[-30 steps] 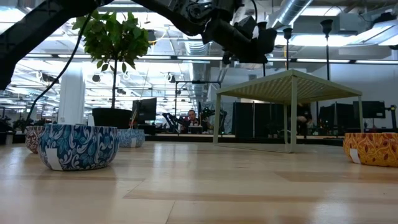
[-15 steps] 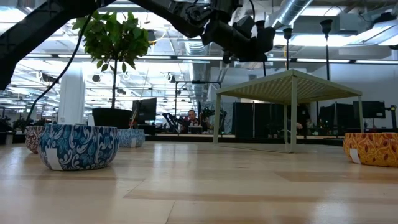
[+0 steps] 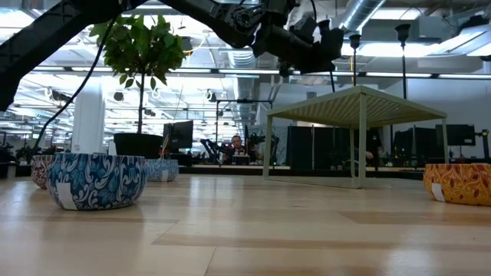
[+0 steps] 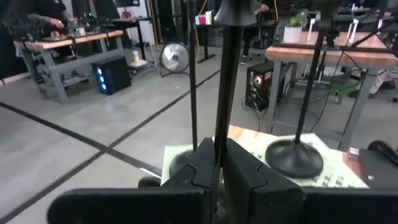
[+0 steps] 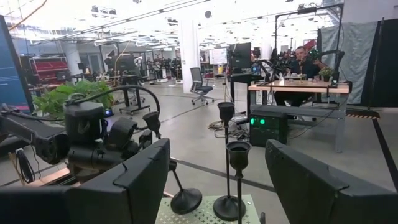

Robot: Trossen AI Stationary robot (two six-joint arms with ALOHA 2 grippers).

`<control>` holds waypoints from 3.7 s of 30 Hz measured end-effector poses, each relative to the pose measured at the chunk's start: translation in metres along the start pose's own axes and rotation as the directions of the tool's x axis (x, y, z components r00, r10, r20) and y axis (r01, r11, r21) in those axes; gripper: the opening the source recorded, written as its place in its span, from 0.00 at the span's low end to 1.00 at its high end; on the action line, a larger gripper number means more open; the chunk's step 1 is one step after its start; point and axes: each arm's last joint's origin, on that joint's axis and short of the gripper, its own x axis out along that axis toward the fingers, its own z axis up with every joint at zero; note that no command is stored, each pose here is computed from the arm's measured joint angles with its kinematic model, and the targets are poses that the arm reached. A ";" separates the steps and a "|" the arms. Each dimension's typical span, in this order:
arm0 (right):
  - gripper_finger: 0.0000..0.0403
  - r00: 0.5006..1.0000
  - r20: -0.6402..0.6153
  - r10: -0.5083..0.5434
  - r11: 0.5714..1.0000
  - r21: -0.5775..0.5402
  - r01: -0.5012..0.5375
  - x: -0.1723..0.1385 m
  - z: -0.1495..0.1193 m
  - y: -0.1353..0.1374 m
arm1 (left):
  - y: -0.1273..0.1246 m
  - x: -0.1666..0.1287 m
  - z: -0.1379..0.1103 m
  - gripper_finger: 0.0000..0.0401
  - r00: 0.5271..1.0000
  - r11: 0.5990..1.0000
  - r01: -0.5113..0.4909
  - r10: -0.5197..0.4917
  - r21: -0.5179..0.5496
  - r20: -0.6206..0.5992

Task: Pick & Place candle stick holders
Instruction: Put the black candle holder on the shelf, then align the black candle holder with the bottom left black candle holder on the shelf

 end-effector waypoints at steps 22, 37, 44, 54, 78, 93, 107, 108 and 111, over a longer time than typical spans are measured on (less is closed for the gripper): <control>0.63 1.000 -0.001 0.000 1.000 0.004 0.000 0.000 0.000 0.000 | 0.001 0.009 -0.020 0.03 0.998 1.000 -0.004 0.005 0.027 -0.067; 0.63 1.000 -0.015 -0.001 1.000 0.003 0.001 0.000 -0.002 0.000 | 0.003 0.007 -0.016 0.08 0.998 0.999 0.018 -0.015 0.043 -0.065; 0.63 1.000 -0.015 -0.001 1.000 0.003 0.001 0.000 -0.002 0.000 | 0.003 0.008 -0.016 0.08 0.996 0.997 0.077 -0.075 0.031 -0.058; 0.63 1.000 -0.016 0.000 1.000 0.027 0.000 0.000 -0.002 0.000 | 0.011 0.010 -0.016 0.06 0.997 0.996 0.059 -0.055 0.067 -0.057; 0.63 1.000 -0.015 0.000 1.000 0.018 0.001 0.000 -0.001 0.000 | 0.014 0.014 -0.016 0.06 0.997 0.997 0.072 -0.073 0.027 0.018; 0.63 1.000 -0.016 0.000 1.000 0.019 0.000 0.000 -0.001 0.000 | 0.012 0.017 -0.023 0.06 0.996 0.996 0.084 -0.084 0.024 0.018; 0.63 1.000 -0.016 0.001 1.000 0.019 -0.001 0.000 -0.002 0.000 | 0.013 0.017 -0.023 0.18 0.996 0.996 0.083 -0.084 0.025 0.016; 0.63 1.000 -0.016 0.001 1.000 0.019 -0.001 0.000 -0.002 0.000 | 0.013 0.017 -0.023 0.19 0.996 0.996 0.083 -0.084 0.026 0.016; 0.63 1.000 -0.016 0.002 1.000 0.020 -0.002 0.000 -0.002 0.000 | 0.013 0.017 -0.023 0.22 0.996 0.996 0.083 -0.084 0.031 0.016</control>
